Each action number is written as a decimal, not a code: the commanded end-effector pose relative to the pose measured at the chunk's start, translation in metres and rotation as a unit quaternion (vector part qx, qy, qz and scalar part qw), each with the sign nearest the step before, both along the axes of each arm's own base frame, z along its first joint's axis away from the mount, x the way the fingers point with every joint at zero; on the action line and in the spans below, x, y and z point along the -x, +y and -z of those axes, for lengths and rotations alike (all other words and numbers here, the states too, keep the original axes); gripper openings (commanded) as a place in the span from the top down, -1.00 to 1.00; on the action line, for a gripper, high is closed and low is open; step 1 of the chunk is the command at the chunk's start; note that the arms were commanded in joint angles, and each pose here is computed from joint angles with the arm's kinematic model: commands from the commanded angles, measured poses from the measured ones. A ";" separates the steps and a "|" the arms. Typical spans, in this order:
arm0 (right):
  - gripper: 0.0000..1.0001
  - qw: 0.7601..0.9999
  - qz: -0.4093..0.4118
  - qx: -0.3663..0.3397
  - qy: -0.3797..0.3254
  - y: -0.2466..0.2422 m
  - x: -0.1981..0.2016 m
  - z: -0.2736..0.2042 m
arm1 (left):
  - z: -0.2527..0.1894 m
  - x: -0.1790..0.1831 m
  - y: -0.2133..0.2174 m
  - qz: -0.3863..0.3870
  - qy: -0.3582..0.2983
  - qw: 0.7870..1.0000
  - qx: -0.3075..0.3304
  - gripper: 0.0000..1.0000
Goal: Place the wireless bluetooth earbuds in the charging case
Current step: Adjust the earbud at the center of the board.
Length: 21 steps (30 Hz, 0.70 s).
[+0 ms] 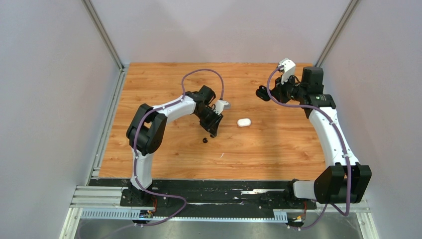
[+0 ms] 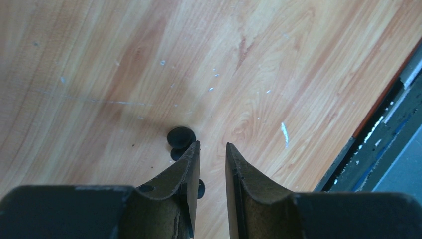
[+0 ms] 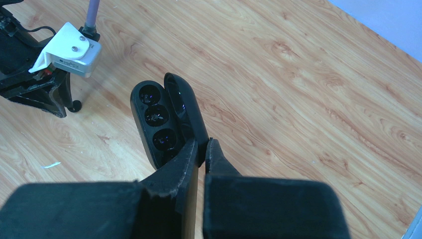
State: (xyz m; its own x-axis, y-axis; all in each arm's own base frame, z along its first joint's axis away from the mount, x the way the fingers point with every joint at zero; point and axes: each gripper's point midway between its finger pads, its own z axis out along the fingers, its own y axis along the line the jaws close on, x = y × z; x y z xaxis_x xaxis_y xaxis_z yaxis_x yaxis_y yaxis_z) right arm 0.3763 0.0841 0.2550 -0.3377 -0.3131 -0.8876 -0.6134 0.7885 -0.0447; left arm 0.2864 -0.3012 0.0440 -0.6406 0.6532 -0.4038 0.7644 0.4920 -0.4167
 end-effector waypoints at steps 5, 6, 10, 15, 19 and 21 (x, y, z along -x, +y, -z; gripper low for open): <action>1.00 0.999 -0.002 -0.014 -0.033 0.002 0.000 -0.021 | 0.012 -0.005 0.005 0.003 -0.009 1.000 -0.026 0.31; 1.00 0.999 -0.003 -0.014 -0.033 0.002 0.000 -0.021 | 0.013 -0.006 0.005 0.003 -0.010 1.000 -0.027 0.30; 1.00 0.999 -0.004 -0.014 -0.034 0.002 0.000 -0.021 | 0.013 -0.011 0.005 0.001 -0.020 0.999 -0.033 0.25; 1.00 0.999 -0.005 -0.015 -0.033 0.003 0.001 -0.021 | 0.014 -0.016 0.006 0.006 -0.029 0.999 -0.040 0.21; 1.00 0.999 -0.005 -0.016 -0.033 0.003 0.002 -0.021 | 0.016 -0.014 0.007 0.011 -0.029 0.999 -0.042 0.19; 1.00 0.999 -0.006 -0.016 -0.033 0.003 0.003 -0.021 | 0.017 -0.013 0.007 0.013 -0.027 0.999 -0.042 0.19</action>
